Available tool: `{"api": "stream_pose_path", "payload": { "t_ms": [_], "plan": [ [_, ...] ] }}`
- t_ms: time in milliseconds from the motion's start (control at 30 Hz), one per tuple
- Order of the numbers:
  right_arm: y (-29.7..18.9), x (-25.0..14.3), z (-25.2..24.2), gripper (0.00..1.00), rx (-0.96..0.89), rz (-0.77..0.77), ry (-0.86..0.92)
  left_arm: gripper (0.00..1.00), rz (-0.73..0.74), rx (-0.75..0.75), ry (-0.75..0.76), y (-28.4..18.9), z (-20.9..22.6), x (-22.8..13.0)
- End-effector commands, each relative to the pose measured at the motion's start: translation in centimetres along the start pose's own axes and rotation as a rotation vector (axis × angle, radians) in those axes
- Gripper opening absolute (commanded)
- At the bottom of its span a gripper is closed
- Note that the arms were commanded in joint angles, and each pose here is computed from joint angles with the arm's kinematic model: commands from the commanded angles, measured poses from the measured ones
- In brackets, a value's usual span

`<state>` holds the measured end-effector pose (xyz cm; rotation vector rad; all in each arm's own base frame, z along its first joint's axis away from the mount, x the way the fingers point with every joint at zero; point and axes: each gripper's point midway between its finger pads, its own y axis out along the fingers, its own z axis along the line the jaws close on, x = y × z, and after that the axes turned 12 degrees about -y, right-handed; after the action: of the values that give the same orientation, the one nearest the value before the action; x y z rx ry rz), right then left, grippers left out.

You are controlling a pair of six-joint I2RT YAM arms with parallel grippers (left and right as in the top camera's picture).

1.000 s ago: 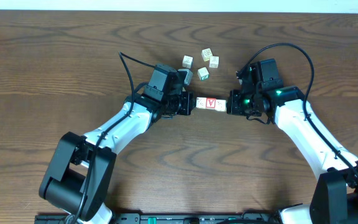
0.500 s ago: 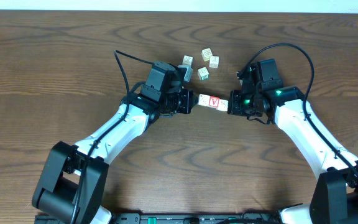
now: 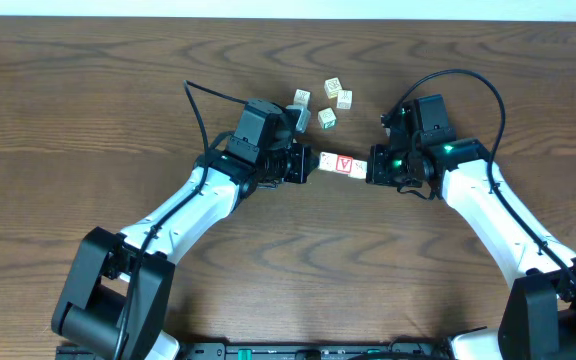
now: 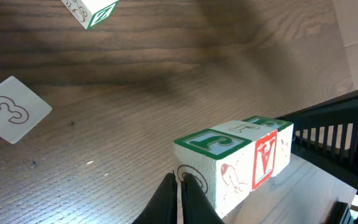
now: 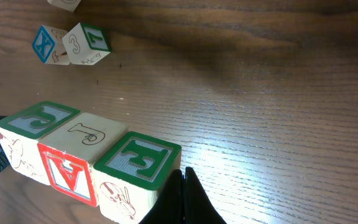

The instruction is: Lift 3 blocks

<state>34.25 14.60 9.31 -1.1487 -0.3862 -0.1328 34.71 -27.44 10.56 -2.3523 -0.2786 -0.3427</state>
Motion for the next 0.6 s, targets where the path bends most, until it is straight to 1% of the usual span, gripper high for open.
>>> {"api": "stream_pose_path", "payload": {
  "t_ms": [0, 567],
  "plan": [
    [-1.24, -0.29, 8.27, 0.01, 0.357, 0.028, -0.08, 0.07, 0.111, -0.225, 0.107, -0.23, -7.14, -2.22],
    [-1.79, -0.11, 8.45, 0.01, 0.359, 0.015, -0.086, 0.07, 0.111, -0.225, 0.107, -0.23, -7.14, -2.22]
  ]
}}
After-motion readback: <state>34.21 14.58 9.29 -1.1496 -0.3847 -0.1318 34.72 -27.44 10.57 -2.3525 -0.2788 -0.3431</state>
